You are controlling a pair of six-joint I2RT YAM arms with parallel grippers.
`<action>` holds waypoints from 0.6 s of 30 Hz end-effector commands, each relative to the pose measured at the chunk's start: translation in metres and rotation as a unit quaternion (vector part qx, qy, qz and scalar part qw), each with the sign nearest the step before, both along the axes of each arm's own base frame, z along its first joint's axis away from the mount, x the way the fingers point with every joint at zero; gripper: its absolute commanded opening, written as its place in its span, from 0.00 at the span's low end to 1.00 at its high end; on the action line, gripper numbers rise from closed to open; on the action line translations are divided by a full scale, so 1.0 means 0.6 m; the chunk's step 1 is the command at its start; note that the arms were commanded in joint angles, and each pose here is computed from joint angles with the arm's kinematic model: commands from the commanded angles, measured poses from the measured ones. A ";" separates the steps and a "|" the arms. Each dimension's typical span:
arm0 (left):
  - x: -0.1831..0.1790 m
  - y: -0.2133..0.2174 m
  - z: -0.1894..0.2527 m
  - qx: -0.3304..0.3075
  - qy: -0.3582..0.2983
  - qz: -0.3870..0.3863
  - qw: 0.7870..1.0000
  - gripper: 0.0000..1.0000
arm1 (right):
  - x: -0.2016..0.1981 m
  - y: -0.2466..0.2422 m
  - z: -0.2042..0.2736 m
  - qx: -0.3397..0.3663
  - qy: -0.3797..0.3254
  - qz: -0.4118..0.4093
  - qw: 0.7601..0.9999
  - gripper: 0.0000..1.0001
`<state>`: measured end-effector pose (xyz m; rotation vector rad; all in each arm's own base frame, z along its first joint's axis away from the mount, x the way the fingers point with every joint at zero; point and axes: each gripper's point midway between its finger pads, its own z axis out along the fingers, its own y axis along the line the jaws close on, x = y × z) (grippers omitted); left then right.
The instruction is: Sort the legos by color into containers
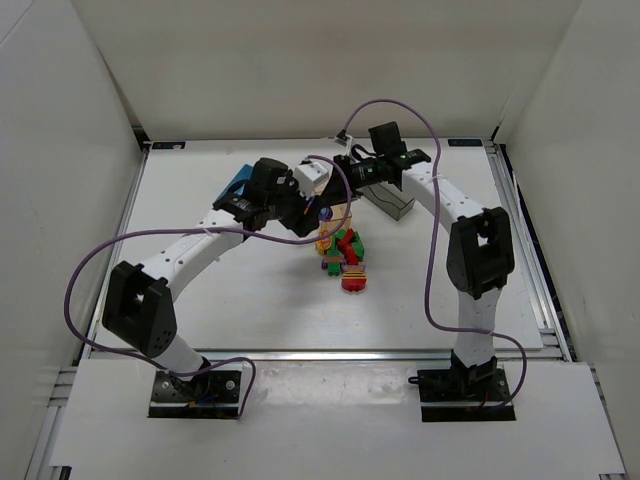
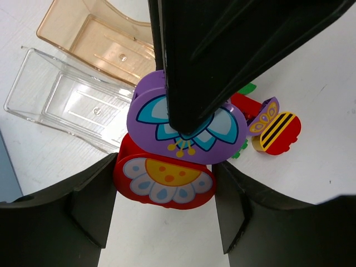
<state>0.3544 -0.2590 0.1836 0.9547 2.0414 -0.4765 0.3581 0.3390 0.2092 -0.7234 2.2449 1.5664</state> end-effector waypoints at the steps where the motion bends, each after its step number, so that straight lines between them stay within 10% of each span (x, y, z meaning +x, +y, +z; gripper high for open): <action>1: -0.029 0.009 -0.007 0.003 0.019 -0.001 1.000 0.10 | 0.014 -0.034 0.078 0.033 -0.086 -0.006 0.996 0.00; 18: -0.043 0.032 -0.004 0.021 0.012 0.026 0.999 0.10 | 0.130 -0.179 0.054 -0.049 -0.190 -0.096 0.976 0.00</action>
